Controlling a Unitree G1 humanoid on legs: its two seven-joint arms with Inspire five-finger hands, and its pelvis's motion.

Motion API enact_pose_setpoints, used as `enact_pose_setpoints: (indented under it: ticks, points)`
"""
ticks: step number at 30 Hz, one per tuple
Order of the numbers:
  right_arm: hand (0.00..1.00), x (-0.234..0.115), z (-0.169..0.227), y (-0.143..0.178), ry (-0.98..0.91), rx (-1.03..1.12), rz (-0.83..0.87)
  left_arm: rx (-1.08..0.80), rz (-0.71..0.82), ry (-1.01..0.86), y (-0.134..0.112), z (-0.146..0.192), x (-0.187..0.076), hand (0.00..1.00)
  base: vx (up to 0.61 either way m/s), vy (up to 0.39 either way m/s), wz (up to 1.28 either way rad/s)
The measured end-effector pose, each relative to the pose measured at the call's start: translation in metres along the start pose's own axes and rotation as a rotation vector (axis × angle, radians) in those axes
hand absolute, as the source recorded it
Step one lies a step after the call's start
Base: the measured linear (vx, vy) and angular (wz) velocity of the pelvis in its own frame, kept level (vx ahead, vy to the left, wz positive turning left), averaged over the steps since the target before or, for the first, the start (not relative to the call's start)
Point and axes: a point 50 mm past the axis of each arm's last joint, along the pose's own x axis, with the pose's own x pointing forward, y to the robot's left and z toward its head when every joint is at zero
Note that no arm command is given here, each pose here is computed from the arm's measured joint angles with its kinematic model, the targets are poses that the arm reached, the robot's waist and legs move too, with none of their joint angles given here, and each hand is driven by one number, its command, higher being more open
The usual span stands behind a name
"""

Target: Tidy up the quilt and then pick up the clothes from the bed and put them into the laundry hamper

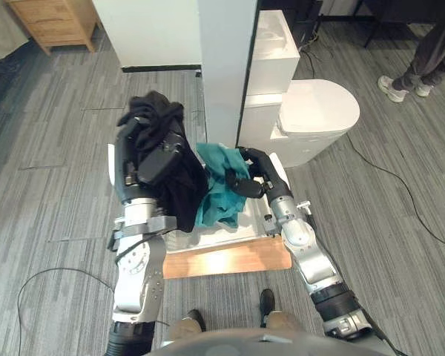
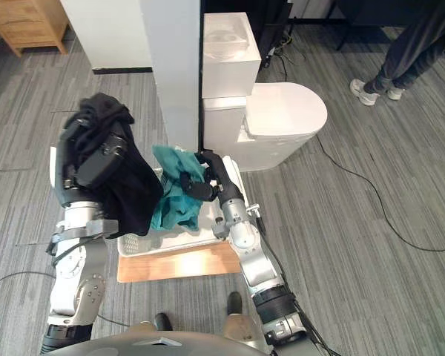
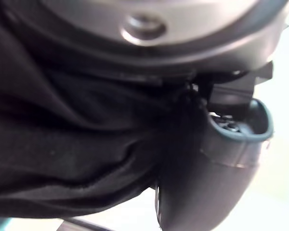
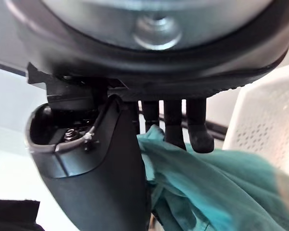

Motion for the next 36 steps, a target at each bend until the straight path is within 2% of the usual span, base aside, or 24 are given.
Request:
enact_pose_setpoints:
  ticks: [5,10,12,14,16,18,20,27,33,36]
  points:
    - [1.0,-0.009,-0.014,0.001,0.06,-0.039,-0.018,0.022,-0.071,0.025,-0.01,-0.005,-0.006,0.0,0.04,0.006,-0.15]
    - [1.0,-0.01,-0.008,0.014,0.034,-0.087,0.017,0.005,-0.072,0.035,-0.016,-0.007,-0.009,0.0,0.05,0.016,0.11]
    - [1.0,-0.011,0.003,0.018,-0.013,-0.097,0.028,0.005,-0.126,0.033,-0.024,-0.005,-0.01,0.0,0.02,-0.048,0.24]
    - [1.0,-0.008,0.02,0.011,-0.092,-0.115,0.005,0.065,-0.148,0.051,-0.016,-0.01,-0.009,0.0,0.09,-0.088,-0.22]
    - [1.0,-0.009,0.042,0.002,-0.189,-0.11,-0.038,0.114,-0.092,0.095,0.001,-0.018,-0.008,0.0,0.1,-0.017,-0.61]
    - [1.0,-0.01,0.047,-0.008,-0.223,-0.12,-0.081,0.139,-0.071,0.14,0.01,-0.026,-0.009,0.0,0.02,-0.009,-0.37]
    - [1.0,-0.009,0.043,-0.018,-0.207,-0.138,-0.121,0.13,-0.09,0.191,0.005,-0.035,-0.017,0.0,0.0,-0.01,-0.39]
    - [1.0,-0.01,0.043,-0.017,-0.206,-0.131,-0.116,0.148,-0.143,0.285,0.002,-0.053,-0.025,0.0,0.03,-0.007,-0.02]
    - [1.0,-0.014,0.046,-0.018,-0.219,-0.126,-0.122,0.19,-0.129,0.492,0.014,-0.09,-0.054,0.0,-0.05,-0.065,-0.11]
    - [1.0,-0.018,0.05,-0.02,-0.238,-0.121,-0.132,0.246,-0.216,0.641,0.011,-0.112,-0.084,0.0,-0.09,-0.065,-0.36]
